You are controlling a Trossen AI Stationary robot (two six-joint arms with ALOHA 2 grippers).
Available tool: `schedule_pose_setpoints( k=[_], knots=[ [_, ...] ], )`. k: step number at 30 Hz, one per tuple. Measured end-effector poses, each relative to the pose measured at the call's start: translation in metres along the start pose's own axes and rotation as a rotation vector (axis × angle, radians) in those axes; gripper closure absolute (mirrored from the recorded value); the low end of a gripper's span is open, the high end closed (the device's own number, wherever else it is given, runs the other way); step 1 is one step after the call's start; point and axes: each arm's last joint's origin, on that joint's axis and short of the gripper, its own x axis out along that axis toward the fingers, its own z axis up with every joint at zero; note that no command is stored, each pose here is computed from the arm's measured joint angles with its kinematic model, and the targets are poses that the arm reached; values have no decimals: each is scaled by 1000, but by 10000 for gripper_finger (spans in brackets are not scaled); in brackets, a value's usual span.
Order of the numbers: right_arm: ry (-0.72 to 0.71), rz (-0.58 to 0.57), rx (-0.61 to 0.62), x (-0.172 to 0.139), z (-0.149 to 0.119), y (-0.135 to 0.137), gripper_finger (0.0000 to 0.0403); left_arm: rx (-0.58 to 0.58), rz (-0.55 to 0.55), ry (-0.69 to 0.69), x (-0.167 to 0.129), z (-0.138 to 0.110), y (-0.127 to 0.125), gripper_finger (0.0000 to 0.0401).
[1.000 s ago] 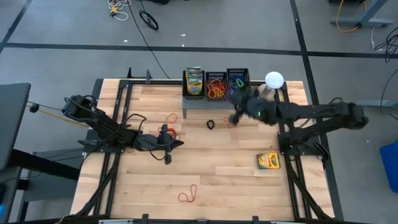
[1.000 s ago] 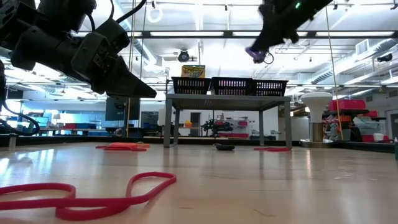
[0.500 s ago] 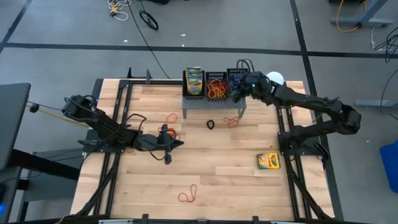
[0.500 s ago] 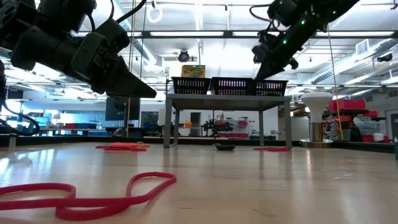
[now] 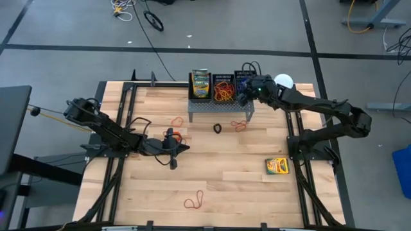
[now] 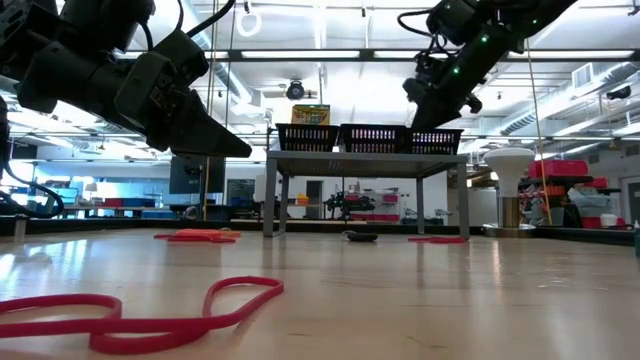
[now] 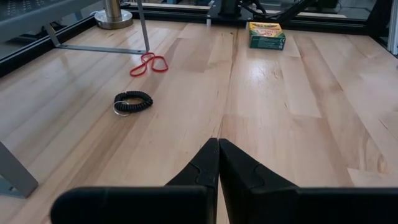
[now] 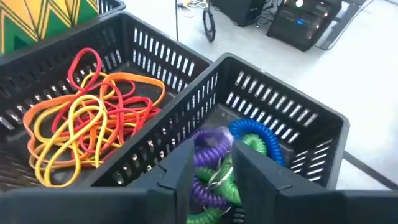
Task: Sort rubber bands into baskets
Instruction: Put the purple spring rubberband into the right black basket on the shelf, then put the red rubber band into the middle black basket on the shelf
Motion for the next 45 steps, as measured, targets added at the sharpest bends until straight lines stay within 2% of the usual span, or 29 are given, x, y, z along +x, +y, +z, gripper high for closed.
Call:
schedule_pose_setpoints(
  k=[6, 10, 15, 20, 22, 25, 34, 38, 45],
  knots=[
    [-7, -6, 10, -2, 0, 4, 233, 0, 0, 0, 0, 0, 0, 387],
    [-39, -2, -28, -12, 0, 14, 231, 0, 0, 0, 0, 0, 0, 387],
    [-119, 27, -97, -41, 1, 33, 287, 0, 0, 0, 0, 0, 0, 387],
    [-182, 172, -176, -74, -6, 62, 381, 0, 0, 0, 0, 0, 0, 387],
    [-197, 236, -219, -82, -15, 77, 394, 0, 0, 0, 0, 0, 0, 387],
    [-240, 329, -245, -88, -34, 98, 387, 0, 0, 0, 0, 0, 0, 387],
    [-383, 610, -200, -115, -100, 131, 395, -7, -2, -13, 0, 1, 0, 387],
    [-387, 626, -218, -123, -123, 139, 399, -9, -3, -15, 0, 2, 0, 387],
    [-387, 656, -244, -121, -145, 164, 397, -13, -5, -23, 0, 2, 0, 387]
  ],
)
